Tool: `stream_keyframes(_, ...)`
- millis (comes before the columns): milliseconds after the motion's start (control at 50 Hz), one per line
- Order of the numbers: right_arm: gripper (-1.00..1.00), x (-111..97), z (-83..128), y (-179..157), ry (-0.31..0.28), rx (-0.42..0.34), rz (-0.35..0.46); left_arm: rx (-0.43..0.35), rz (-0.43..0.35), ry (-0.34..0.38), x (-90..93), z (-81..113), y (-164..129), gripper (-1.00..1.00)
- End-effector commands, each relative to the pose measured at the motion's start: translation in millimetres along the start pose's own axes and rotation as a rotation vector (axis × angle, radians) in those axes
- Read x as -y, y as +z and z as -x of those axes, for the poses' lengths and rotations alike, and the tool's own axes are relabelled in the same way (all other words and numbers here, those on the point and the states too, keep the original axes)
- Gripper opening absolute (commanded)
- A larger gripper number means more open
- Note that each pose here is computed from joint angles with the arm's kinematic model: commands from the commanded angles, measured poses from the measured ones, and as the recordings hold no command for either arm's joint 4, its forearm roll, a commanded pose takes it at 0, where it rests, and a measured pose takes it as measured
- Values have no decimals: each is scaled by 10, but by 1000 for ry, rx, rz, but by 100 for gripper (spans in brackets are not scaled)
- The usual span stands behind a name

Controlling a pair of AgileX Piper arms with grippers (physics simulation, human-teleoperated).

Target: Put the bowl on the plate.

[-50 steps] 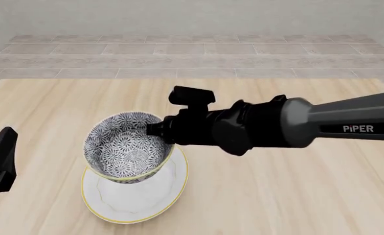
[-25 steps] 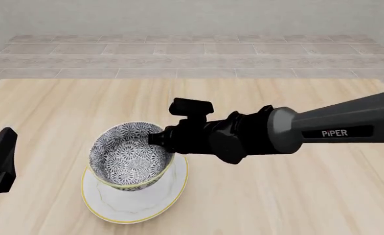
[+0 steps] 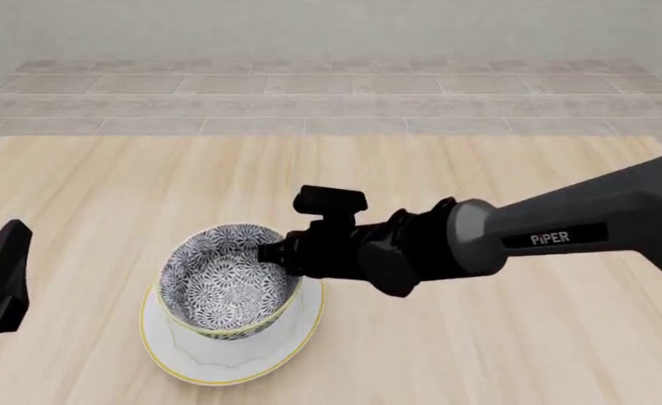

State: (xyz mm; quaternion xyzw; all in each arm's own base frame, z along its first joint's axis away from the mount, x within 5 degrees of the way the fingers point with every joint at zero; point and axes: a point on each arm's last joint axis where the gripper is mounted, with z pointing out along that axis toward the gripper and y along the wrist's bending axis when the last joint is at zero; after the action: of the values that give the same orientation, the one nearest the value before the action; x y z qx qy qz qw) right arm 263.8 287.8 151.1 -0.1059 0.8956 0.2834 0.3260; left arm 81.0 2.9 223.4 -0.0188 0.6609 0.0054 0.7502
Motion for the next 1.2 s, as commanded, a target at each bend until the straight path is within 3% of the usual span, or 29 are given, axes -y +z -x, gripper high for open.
stream_keyframes(20,-100,43,-106,75,43,-13,-8,-1,-2,3,2,-1,3,100)
stream_keyframes(380,-100,47,-166,97,53,-17,-3,0,-2,3,2,-1,27,100)
stream_keyframes(860,-100,33,-146,83,25,-16,-2,0,-4,6,3,0,32,100)
stream_keyframes(880,100,29,-153,82,26,-17,-1,0,-4,7,3,0,33,100)
stream_keyframes(1200,100,13,-149,59,16,-19,1,-3,-6,8,5,-4,51,100)
